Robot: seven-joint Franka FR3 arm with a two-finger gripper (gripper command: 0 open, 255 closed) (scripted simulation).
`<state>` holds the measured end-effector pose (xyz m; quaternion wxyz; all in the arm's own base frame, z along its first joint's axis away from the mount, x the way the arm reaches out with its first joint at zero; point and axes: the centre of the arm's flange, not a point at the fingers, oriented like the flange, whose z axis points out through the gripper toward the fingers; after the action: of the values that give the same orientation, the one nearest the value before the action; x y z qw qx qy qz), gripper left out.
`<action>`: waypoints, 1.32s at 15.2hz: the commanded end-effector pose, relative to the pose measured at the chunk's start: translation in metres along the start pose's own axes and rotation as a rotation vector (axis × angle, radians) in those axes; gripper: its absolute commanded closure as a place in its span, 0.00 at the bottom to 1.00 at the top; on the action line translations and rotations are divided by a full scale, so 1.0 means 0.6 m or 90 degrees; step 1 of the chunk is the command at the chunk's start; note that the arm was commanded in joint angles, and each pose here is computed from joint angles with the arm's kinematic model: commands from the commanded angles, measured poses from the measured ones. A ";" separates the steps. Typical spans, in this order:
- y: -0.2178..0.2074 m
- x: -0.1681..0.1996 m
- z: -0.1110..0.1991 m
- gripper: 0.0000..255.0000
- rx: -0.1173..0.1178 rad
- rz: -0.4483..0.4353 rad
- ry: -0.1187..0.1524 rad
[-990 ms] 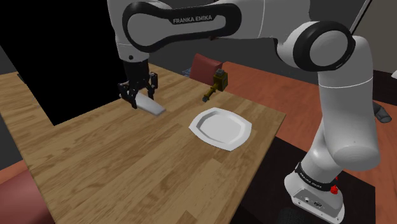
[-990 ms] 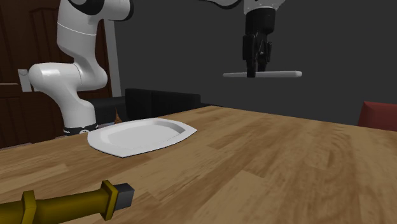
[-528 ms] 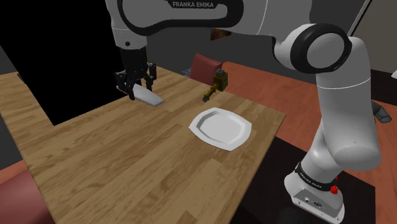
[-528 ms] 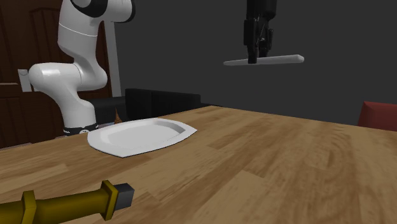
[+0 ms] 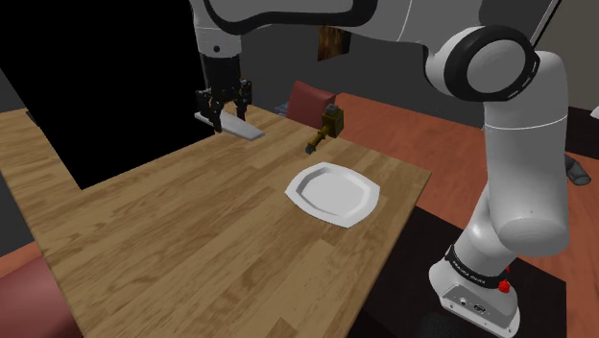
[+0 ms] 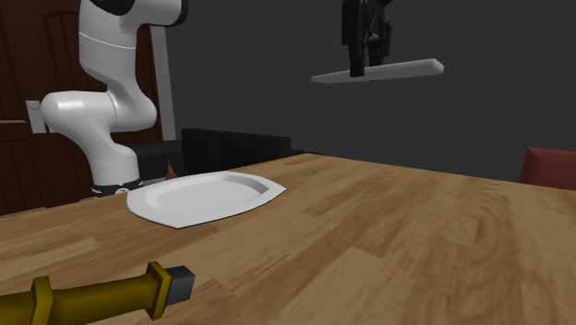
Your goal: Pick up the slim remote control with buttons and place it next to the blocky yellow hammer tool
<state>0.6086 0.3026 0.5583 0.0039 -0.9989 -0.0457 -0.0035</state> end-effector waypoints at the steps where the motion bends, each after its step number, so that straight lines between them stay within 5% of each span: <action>1: 0.048 0.006 0.006 1.00 0.000 0.000 0.000; 20: 0.460 0.073 0.001 1.00 0.000 0.000 0.000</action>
<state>0.6735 0.0473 0.5565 0.0040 -0.9990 -0.0454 -0.0036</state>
